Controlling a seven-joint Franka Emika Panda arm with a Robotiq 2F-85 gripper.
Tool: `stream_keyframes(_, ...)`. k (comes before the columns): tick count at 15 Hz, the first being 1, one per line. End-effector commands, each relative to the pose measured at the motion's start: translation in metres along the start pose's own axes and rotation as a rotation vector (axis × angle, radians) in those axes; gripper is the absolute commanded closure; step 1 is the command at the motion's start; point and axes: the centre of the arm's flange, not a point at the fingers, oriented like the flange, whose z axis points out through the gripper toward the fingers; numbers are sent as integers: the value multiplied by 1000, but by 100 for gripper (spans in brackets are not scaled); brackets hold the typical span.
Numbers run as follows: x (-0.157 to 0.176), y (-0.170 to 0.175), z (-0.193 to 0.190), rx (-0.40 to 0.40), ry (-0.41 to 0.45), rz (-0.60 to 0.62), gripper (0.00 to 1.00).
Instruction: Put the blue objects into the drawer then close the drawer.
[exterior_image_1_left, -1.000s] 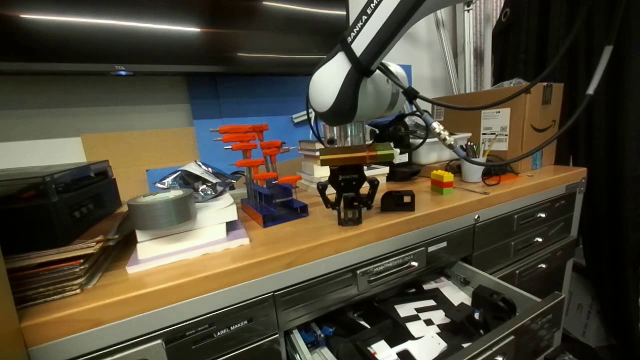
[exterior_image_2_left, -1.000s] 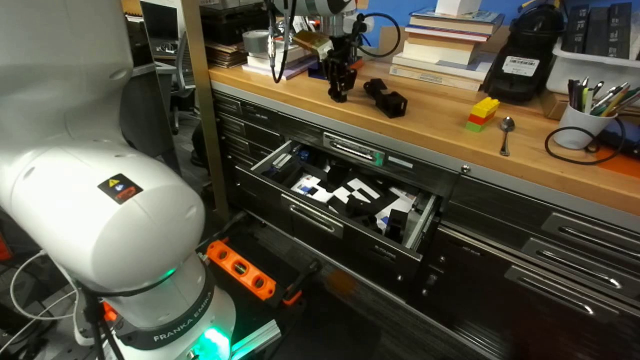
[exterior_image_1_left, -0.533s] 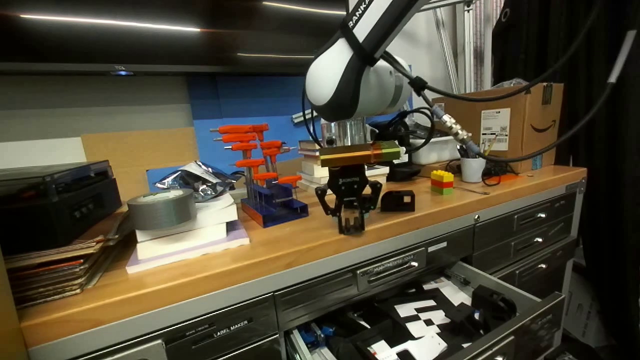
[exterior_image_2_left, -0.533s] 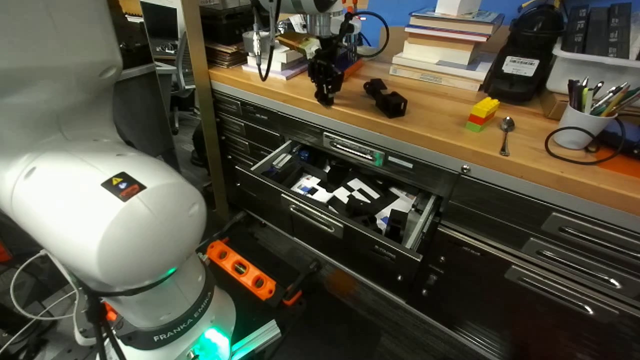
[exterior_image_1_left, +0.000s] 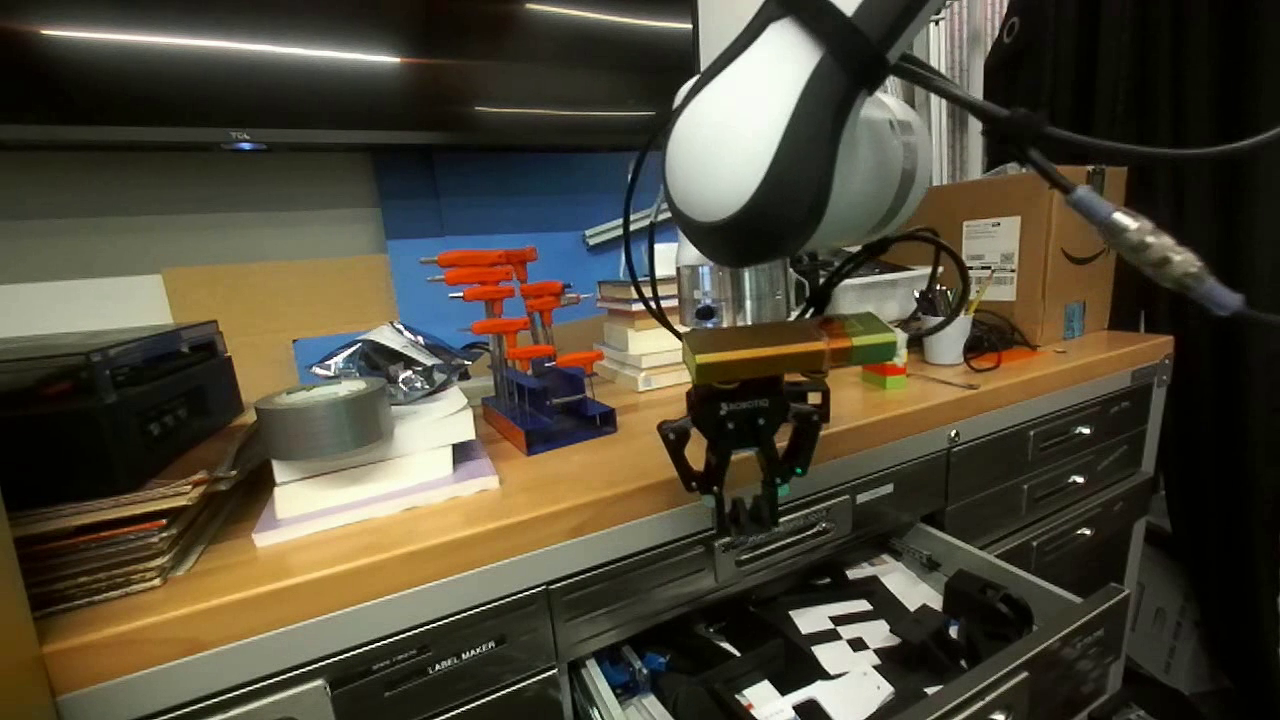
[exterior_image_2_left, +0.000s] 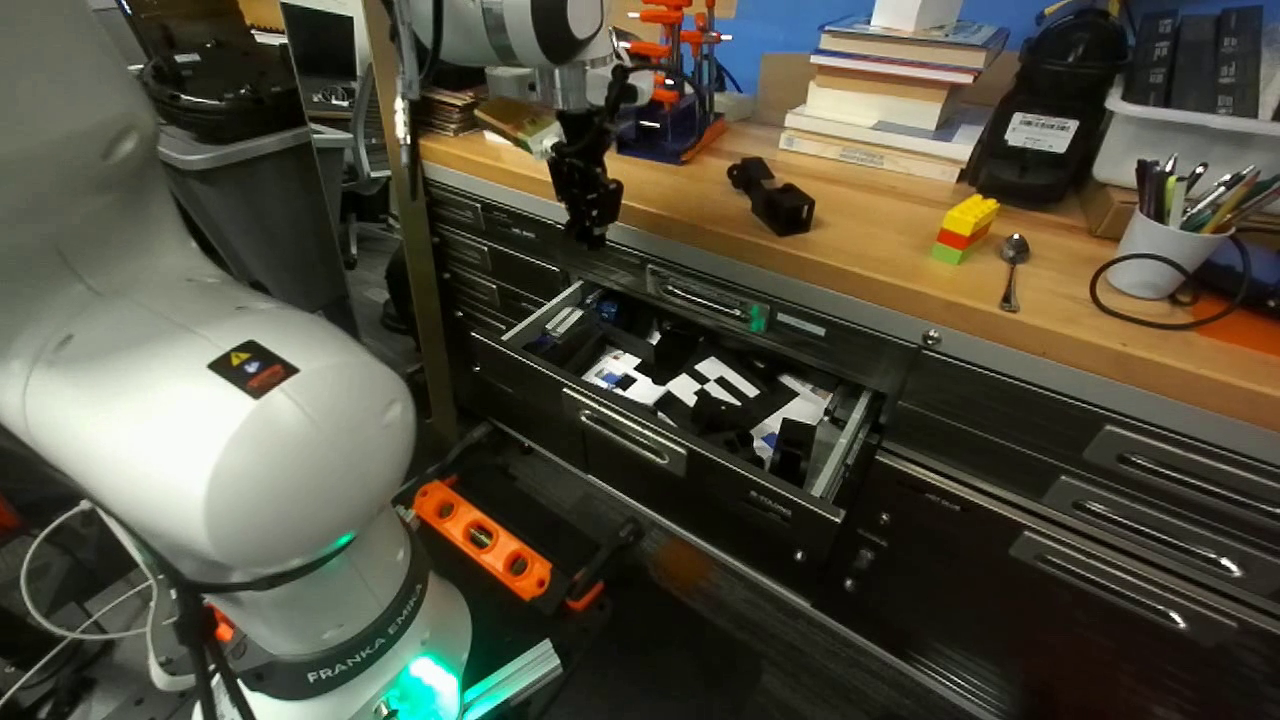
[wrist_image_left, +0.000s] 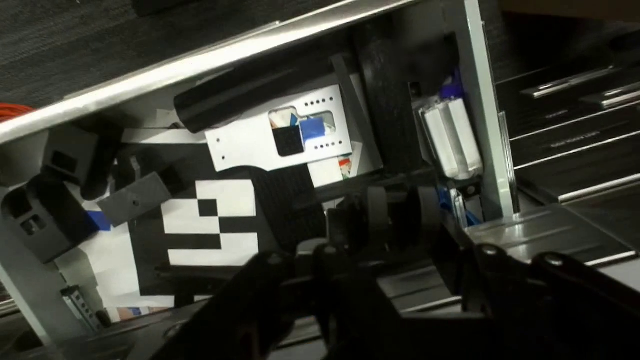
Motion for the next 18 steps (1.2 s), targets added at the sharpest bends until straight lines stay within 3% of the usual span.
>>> stream_keyframes(1,-48,19,27,25,45,16,81)
stream_keyframes(8,-65,58,121,-6,-24,148,81)
stream_keyframes(11,-56,73,149,3,-35,221,81)
stream_keyframes(18,-14,79,166,52,37,313,81)
